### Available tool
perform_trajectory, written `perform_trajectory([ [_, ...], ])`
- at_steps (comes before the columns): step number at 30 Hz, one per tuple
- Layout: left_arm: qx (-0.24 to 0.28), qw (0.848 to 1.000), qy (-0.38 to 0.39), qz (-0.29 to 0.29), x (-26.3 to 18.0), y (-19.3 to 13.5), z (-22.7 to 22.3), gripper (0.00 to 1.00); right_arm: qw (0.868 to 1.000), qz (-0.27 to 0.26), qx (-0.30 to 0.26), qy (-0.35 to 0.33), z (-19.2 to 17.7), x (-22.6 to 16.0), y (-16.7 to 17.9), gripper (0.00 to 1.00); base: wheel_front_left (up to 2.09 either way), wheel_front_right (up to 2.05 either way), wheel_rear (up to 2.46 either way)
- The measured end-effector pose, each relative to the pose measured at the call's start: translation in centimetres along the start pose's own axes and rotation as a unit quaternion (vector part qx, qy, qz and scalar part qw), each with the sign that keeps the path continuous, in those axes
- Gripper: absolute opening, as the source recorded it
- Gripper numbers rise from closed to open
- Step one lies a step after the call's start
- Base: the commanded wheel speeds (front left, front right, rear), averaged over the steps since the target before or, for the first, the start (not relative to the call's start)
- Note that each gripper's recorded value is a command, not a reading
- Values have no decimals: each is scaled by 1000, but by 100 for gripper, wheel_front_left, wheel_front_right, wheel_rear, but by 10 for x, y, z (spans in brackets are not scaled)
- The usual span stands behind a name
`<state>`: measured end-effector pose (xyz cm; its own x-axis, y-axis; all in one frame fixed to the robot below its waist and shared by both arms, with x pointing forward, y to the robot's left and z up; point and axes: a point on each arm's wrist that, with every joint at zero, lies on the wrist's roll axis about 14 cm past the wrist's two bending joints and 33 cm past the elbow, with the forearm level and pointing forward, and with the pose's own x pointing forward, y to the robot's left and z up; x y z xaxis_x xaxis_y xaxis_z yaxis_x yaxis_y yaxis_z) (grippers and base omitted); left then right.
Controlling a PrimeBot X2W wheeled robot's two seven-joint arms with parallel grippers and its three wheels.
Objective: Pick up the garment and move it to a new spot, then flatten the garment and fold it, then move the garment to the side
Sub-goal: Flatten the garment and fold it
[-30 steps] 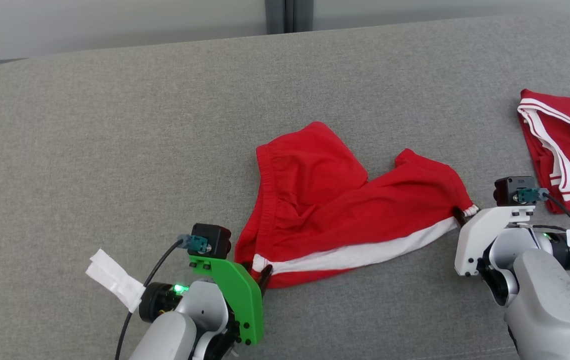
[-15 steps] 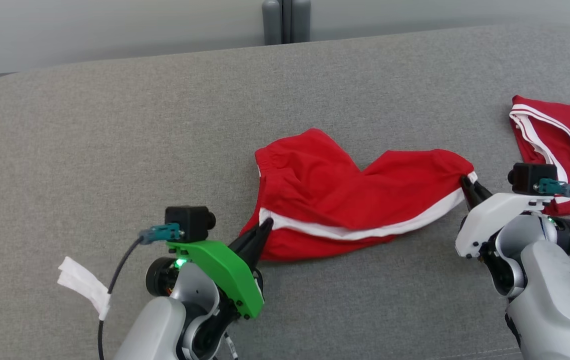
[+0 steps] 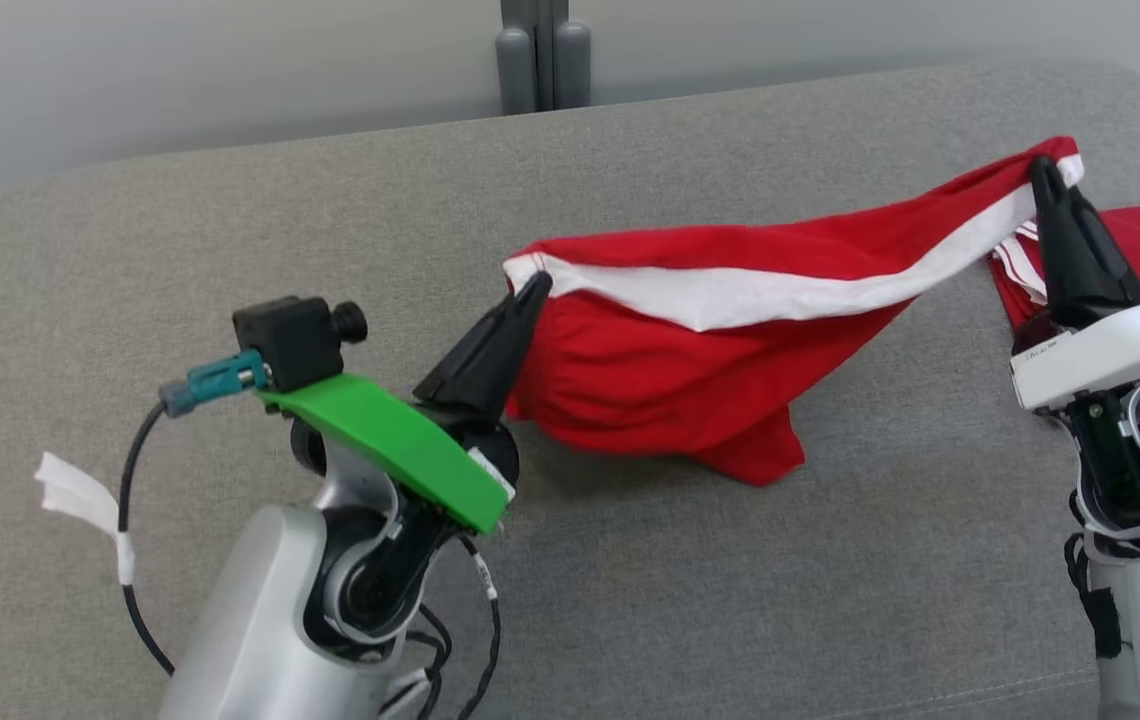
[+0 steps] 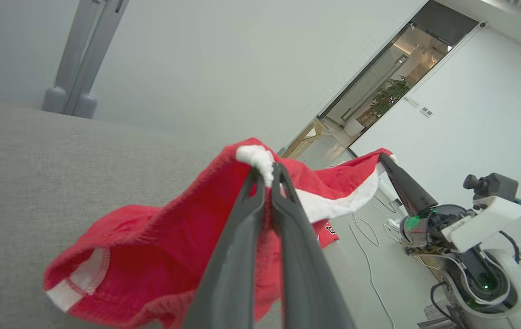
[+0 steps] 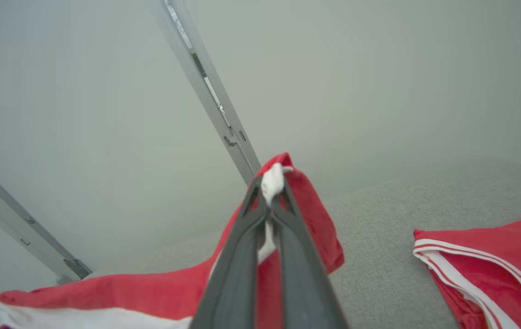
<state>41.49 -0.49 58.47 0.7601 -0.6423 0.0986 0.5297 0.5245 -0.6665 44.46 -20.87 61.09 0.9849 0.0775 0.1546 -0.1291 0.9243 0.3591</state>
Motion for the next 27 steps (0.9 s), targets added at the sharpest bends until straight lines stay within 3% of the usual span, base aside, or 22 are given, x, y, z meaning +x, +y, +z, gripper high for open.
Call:
perform_trajectory([
  [6, -9, 999, -31, -22, 31, 4, 39, 0, 1000, 18, -9, 10, 11, 33, 12, 0, 0, 0, 0],
  [13, 55, 990, -127, -7, 87, 41, 115, 0, 999, 26, -22, 0, 11, 110, 17, 0, 0, 0, 0],
  [17, 106, 976, -188, -9, 117, 54, 155, 0, 997, 22, -6, -75, 35, 152, 16, 0, 0, 0, 0],
  [21, 142, 957, -247, -48, 141, 43, 180, 0, 984, 21, -6, -176, 68, 178, 15, 0, 0, 0, 0],
  [27, 150, 943, -276, -105, 157, 34, 179, 0, 970, 45, -10, -237, 88, 194, 24, 0, 0, 0, 0],
])
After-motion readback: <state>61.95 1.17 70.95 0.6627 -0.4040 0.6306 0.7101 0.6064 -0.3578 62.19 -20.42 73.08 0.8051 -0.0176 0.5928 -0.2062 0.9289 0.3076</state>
